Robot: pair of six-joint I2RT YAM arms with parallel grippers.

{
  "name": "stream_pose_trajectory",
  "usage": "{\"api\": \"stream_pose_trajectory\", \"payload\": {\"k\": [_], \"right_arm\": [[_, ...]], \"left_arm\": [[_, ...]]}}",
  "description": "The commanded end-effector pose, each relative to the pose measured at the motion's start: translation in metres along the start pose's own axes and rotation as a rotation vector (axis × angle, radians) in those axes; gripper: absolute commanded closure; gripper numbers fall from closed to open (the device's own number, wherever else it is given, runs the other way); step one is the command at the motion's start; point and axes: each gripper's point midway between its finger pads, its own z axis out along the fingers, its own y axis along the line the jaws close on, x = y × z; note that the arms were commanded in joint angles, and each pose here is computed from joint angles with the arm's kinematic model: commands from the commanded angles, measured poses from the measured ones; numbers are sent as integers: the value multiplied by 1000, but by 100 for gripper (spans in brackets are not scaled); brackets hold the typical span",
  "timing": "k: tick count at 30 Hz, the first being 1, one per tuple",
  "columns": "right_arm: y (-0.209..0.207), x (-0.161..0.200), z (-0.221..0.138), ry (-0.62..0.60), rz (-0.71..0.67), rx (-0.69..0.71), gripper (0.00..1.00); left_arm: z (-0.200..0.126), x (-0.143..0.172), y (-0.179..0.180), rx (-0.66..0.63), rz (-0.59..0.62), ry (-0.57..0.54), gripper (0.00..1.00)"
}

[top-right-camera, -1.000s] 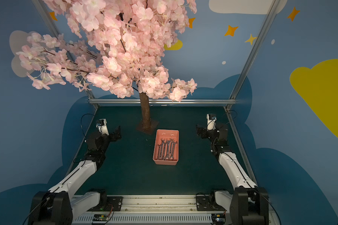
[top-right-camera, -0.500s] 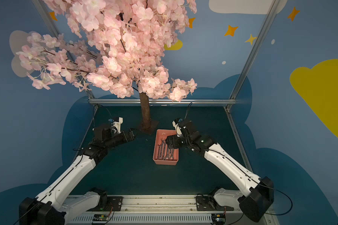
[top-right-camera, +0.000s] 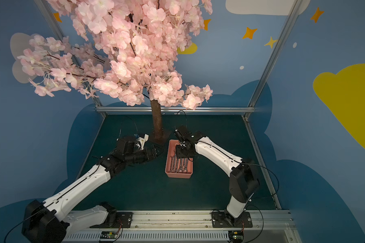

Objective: Take out the wrench from the storage box
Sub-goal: Pick up the wrench from the storage box.

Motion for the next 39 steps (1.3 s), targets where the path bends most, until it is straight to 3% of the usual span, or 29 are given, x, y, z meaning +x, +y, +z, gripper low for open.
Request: {"api": "stream_pose_trajectory", "payload": {"k": [1, 10, 25, 29, 39], "right_arm": [[-2, 1, 19, 74, 36, 29, 48], [-20, 2, 73, 176, 68, 118, 55], [-24, -3, 100, 196, 49, 174, 63], [-29, 3, 108, 221, 59, 193, 71], [-33, 16, 128, 275, 56, 239, 70]], "left_arm": [[5, -9, -4, 9, 2, -23, 0], [10, -16, -5, 0, 31, -34, 0], [16, -22, -3, -10, 63, -31, 0], [20, -22, -1, -7, 59, -23, 0], [24, -24, 2, 5, 55, -12, 0]]}}
